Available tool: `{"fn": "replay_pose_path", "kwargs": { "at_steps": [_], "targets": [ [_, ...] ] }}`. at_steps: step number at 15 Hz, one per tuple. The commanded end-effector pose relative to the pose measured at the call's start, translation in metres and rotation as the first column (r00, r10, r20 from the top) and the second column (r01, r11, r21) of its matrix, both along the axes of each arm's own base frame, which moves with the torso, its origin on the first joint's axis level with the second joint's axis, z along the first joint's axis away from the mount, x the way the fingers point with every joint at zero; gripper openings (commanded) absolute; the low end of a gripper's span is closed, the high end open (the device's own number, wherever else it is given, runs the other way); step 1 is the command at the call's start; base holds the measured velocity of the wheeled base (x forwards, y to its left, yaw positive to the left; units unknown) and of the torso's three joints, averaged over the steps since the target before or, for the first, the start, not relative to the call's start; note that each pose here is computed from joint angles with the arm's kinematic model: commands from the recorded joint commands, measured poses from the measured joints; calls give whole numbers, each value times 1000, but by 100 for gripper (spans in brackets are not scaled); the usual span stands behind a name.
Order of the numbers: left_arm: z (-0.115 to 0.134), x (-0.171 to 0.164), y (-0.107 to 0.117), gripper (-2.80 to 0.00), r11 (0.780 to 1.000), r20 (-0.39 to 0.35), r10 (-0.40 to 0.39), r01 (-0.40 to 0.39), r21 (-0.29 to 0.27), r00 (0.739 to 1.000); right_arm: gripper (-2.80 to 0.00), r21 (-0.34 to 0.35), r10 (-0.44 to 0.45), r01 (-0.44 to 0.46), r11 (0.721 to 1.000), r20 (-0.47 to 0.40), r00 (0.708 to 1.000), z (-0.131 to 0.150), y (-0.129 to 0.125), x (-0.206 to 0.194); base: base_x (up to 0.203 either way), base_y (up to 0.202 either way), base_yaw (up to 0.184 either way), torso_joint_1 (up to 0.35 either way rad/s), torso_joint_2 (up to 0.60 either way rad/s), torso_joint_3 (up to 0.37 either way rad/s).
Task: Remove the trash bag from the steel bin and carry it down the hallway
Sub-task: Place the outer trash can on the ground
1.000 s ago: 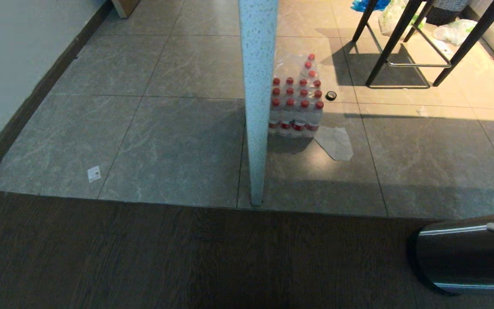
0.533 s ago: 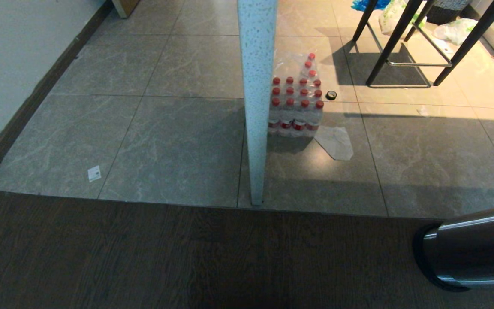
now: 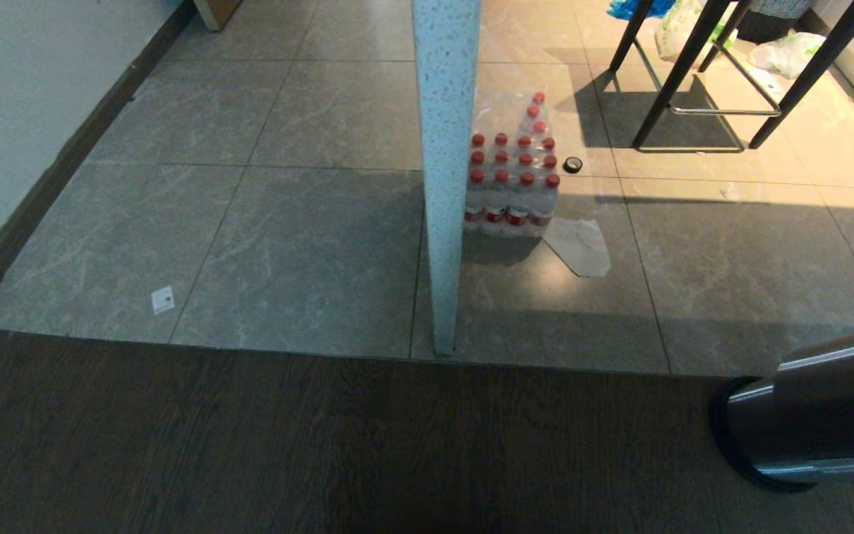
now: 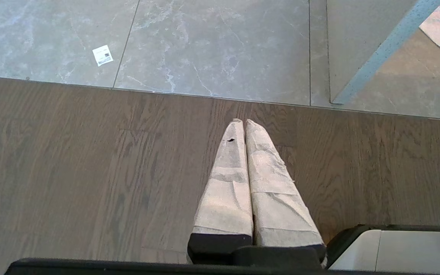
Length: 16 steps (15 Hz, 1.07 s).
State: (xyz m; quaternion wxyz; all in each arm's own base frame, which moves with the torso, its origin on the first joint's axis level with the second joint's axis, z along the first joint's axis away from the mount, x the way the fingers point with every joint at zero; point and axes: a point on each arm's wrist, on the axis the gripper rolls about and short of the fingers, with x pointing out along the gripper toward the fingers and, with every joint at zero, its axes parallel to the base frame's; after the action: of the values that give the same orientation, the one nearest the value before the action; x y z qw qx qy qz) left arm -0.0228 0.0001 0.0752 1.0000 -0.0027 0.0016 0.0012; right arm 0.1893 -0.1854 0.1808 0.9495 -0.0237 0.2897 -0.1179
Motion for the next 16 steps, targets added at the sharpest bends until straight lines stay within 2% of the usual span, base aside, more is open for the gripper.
{"fn": "replay_pose_path", "kwargs": {
  "at_steps": [1,4,8,12,14,16],
  "targets": [
    [0,0,0,-280,1000,0,1,-1,-1,1000,-280,-91,55,-51,995,43,998,34,29,-27,0,0,0,0,0,0],
    [0,0,0,-280,1000,0,1,-1,-1,1000,-280,-177,118,-108,978,44,992,52,45,-51,0,0,0,0,0,0],
    [0,0,0,-280,1000,0,1,-1,-1,1000,-280,-206,134,-130,970,5,991,71,62,-76,0,0,0,0,0,0],
    [0,0,0,-280,1000,0,1,-1,-1,1000,-280,-256,142,-130,958,31,989,95,78,-89,0,0,0,0,0,0],
    [0,0,0,-280,1000,0,1,-1,-1,1000,-280,-224,190,-175,959,48,981,102,91,-97,0,0,0,0,0,0],
    [0,0,0,-280,1000,0,1,-1,-1,1000,-280,-128,265,-256,958,58,962,99,105,-103,0,0,0,0,0,0]
  ]
}}
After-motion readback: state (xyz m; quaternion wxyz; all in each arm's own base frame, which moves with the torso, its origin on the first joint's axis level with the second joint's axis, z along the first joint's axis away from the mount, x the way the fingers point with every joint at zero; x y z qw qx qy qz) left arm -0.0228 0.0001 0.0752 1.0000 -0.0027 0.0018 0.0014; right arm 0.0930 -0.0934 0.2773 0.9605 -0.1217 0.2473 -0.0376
